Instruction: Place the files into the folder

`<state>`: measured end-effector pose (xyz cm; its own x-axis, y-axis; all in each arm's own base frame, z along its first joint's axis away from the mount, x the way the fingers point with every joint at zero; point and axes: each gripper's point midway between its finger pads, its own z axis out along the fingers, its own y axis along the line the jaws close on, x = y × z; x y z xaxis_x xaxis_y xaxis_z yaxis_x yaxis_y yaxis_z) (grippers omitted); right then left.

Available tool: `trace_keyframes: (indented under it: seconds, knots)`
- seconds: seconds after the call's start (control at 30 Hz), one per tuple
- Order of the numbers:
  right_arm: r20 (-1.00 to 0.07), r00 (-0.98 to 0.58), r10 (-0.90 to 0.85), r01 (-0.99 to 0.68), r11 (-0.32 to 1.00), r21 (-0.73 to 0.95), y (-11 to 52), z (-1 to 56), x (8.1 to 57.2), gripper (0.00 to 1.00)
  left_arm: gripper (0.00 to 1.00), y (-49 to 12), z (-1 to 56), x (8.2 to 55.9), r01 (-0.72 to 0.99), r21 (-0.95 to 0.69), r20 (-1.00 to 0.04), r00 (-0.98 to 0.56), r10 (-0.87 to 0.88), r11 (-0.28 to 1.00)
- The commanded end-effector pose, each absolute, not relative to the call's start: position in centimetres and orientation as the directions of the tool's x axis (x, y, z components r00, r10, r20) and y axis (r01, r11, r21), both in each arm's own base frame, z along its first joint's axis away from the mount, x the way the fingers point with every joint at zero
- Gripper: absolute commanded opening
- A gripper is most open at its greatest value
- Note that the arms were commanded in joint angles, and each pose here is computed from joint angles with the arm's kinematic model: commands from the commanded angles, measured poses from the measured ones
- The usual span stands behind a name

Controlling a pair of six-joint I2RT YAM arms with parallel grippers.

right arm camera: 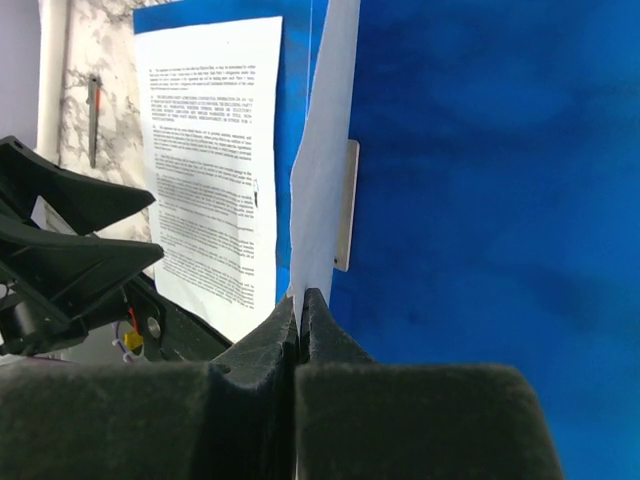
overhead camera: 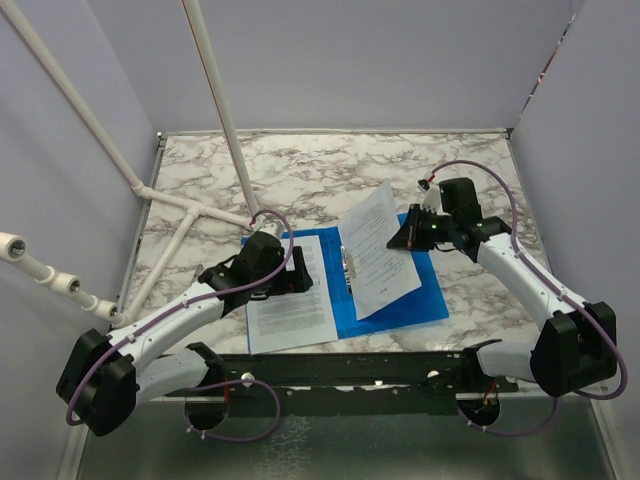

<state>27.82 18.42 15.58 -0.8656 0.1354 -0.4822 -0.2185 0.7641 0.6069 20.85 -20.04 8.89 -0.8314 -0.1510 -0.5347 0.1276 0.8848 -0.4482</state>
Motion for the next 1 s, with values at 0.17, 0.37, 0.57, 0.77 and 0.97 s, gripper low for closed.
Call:
trace_keyframes:
  seconds: [0.17,0.37,0.57,0.77,0.97]
  knots:
    - [-0.455,-0.886,0.085,-0.228,0.775,0.589,18.1,13.1,27.3,0.00,0.99,-20.0,8.7,20.7,0.147,-0.446,-0.538,-0.832,-0.133,0.883]
    - [-0.450,-0.890,0.076,-0.202,0.819,0.537,17.0,11.7,27.1,0.00,0.99,-20.0,8.6,20.7,0.144,-0.442,-0.537,-0.833,-0.133,0.885]
    - [-0.445,-0.892,0.080,-0.176,0.845,0.504,16.2,10.8,26.9,0.01,0.99,-20.0,8.4,20.7,0.142,-0.440,-0.536,-0.834,-0.133,0.887]
    - [-0.437,-0.896,0.079,-0.157,0.864,0.478,15.6,10.0,26.8,0.24,0.99,-19.9,8.4,20.7,0.139,-0.438,-0.536,-0.834,-0.134,0.888]
    - [-0.455,-0.886,0.091,-0.131,0.892,0.432,14.7,10.2,27.1,0.43,0.99,-19.9,8.4,20.8,0.137,-0.438,-0.539,-0.831,-0.137,0.888]
